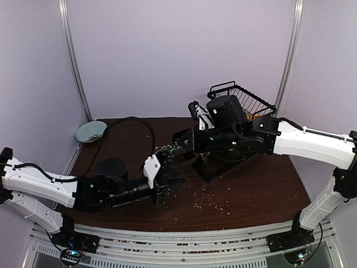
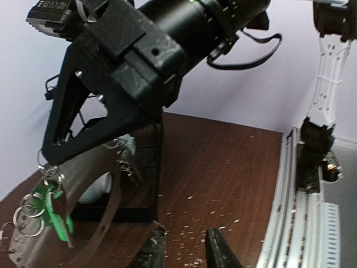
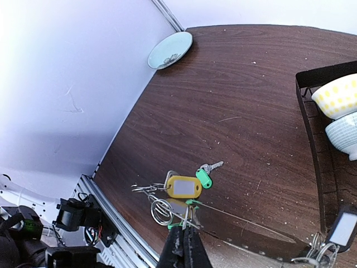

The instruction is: Put the keys on the keyring

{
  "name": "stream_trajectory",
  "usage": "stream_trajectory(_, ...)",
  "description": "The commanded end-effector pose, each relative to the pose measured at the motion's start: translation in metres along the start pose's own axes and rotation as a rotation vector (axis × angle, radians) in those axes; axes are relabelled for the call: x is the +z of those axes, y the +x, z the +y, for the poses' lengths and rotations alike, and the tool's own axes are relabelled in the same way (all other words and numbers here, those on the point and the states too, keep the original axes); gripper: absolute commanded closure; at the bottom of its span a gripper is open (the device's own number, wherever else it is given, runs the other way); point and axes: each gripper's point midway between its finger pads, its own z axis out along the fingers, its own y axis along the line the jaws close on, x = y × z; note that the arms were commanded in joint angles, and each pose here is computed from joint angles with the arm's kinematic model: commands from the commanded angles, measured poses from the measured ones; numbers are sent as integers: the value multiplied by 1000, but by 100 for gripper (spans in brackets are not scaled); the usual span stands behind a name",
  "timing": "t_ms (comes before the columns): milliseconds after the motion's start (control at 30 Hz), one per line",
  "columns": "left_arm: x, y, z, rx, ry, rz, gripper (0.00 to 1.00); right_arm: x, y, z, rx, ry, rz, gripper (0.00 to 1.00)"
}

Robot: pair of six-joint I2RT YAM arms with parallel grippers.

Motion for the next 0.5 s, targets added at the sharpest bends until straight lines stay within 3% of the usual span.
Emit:
stream_trajectory(0,0,-21,45,-3,-220,-52,64,-14,-16,23,12,-81,-68,100)
stream_trajectory(233,6,-15,75,-42,-256,-15,57,-19,-14,44,-16,-140,-57,100)
stream_trajectory(467,2,-1,91,-46,-291,25,59,-26,-18,53,-29,-168,-66,100)
